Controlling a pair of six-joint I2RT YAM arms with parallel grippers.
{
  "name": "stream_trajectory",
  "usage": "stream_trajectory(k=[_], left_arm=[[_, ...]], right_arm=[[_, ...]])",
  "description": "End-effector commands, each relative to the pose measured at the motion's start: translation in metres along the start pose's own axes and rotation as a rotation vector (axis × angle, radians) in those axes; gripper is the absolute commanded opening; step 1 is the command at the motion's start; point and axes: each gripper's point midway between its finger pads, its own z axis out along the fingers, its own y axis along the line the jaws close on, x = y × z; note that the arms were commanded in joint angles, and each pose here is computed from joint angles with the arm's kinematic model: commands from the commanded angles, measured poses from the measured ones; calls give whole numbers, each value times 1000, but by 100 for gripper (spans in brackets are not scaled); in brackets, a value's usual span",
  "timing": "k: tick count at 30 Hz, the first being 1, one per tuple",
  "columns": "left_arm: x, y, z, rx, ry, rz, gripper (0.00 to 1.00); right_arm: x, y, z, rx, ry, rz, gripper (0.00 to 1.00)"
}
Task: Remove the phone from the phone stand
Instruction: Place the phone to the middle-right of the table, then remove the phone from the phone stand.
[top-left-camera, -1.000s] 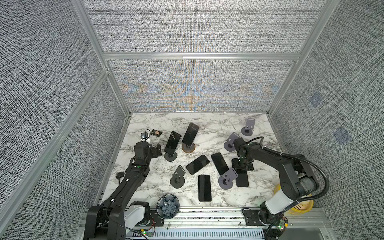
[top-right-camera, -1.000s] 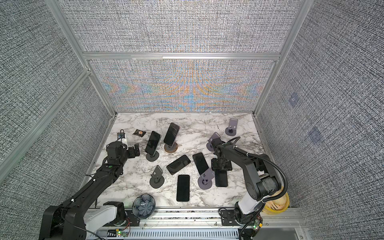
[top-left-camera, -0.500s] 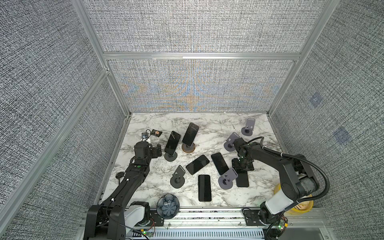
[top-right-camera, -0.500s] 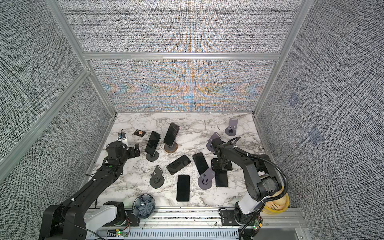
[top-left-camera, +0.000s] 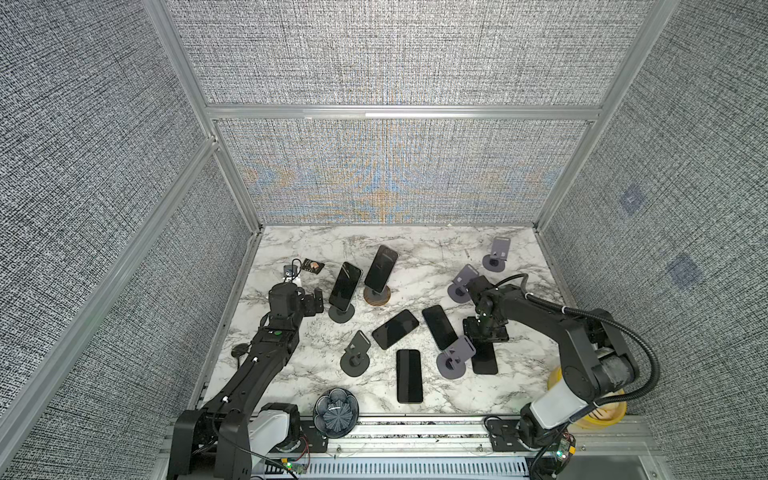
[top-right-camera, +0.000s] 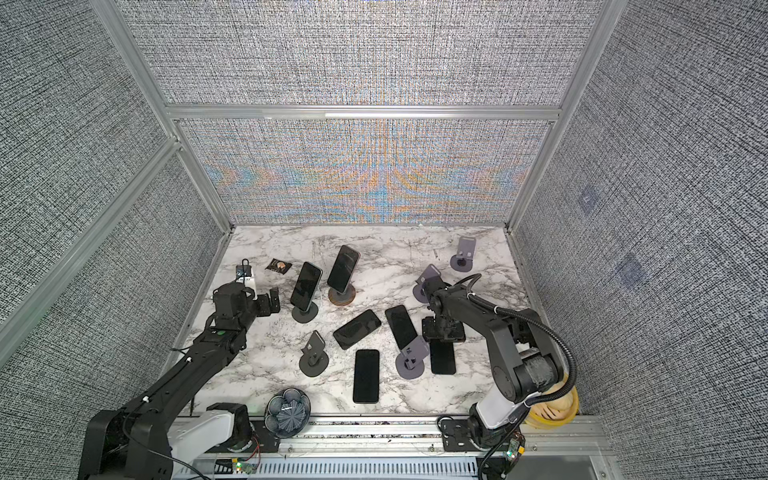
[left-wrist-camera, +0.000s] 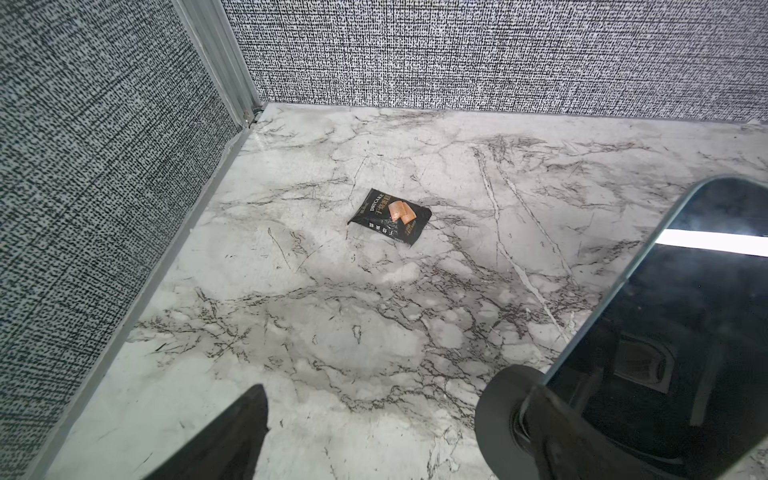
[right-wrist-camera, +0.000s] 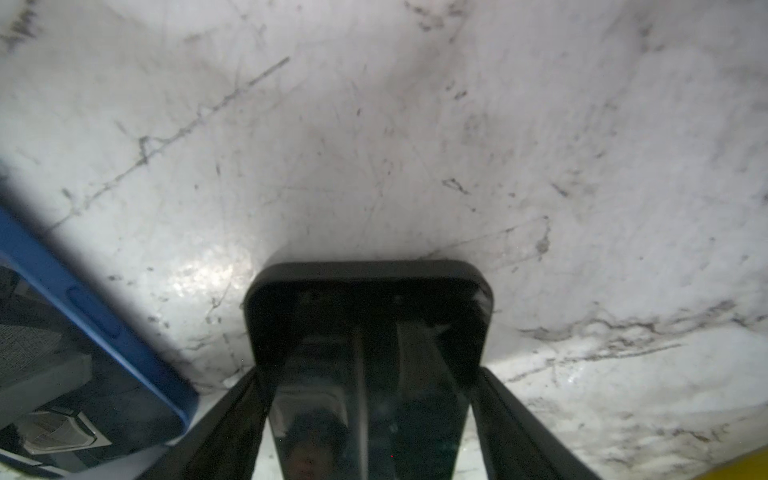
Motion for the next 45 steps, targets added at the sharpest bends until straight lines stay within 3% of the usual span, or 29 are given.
stream_trajectory(k=[1, 9, 16, 23, 27, 29, 31, 34, 40, 45], left_arm=[[-8, -2, 0, 10, -26, -1, 97], [-8, 0, 1, -1, -23, -5, 98], [-4, 12, 3, -75, 9, -19, 99], [-6, -10, 8, 46, 60, -41, 99], [-18, -49, 1, 265, 120, -27, 99], [-24, -58, 1, 314, 143, -81, 99], [-29, -65, 1, 341, 187, -122, 99], [-41, -76, -4, 395, 248, -169, 99], [-67, -96, -17, 518, 235, -192, 100], [-80, -107, -32, 610, 175, -106, 100]], right_arm=[[1, 0, -1, 0, 3, -4, 78], [-2, -3, -12, -5, -51, 0, 79], [-21, -6, -65, -48, -242, 51, 84], [-56, 11, -155, -220, -522, 55, 84], [-67, 25, -193, -317, -627, 30, 84], [-71, 27, -204, -334, -667, 21, 85], [-72, 30, -211, -352, -698, 5, 87], [-70, 34, -216, -383, -747, -30, 99], [-60, 42, -200, -431, -819, -88, 99], [-55, 50, -184, -487, -820, -97, 99]])
